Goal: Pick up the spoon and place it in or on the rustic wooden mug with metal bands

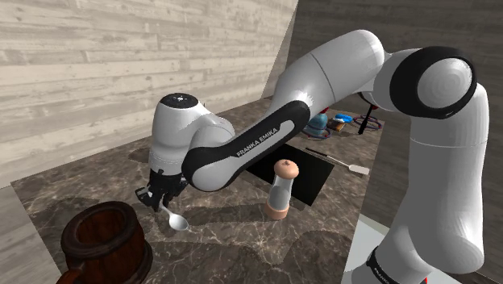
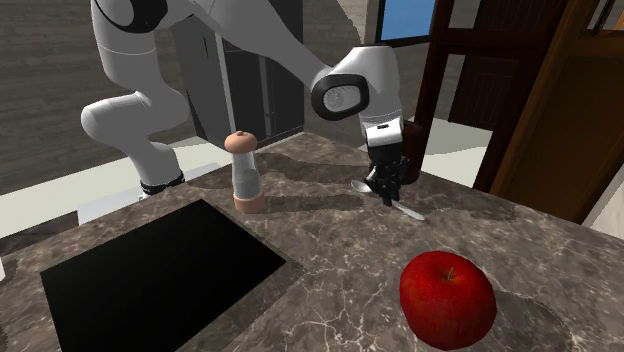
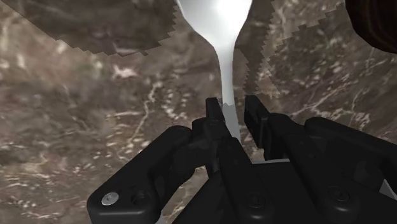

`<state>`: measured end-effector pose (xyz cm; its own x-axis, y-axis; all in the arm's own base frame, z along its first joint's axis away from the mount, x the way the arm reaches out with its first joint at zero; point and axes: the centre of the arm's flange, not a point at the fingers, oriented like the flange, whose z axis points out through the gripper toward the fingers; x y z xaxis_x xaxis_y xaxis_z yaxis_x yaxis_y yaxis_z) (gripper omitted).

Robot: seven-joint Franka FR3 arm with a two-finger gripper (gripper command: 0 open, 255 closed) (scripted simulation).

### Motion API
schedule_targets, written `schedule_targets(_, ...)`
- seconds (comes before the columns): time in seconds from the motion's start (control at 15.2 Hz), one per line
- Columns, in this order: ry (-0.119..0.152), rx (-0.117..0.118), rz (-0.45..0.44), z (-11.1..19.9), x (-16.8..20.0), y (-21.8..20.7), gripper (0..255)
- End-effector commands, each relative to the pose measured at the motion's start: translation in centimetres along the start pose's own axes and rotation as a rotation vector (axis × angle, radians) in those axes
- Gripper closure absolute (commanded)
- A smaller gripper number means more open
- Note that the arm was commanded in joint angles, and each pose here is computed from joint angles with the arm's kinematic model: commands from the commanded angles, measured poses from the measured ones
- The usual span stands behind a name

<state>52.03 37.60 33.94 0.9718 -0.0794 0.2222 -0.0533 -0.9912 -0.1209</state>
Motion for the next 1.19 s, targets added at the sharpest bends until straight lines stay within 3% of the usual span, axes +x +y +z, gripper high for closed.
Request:
schedule_targets(0.0,0.0,0.0,0.0,-0.9,0.2,-0.2,255)
schedule_targets(1.12,0.0,0.0,0.0,-9.6,2.2,-1.2,255)
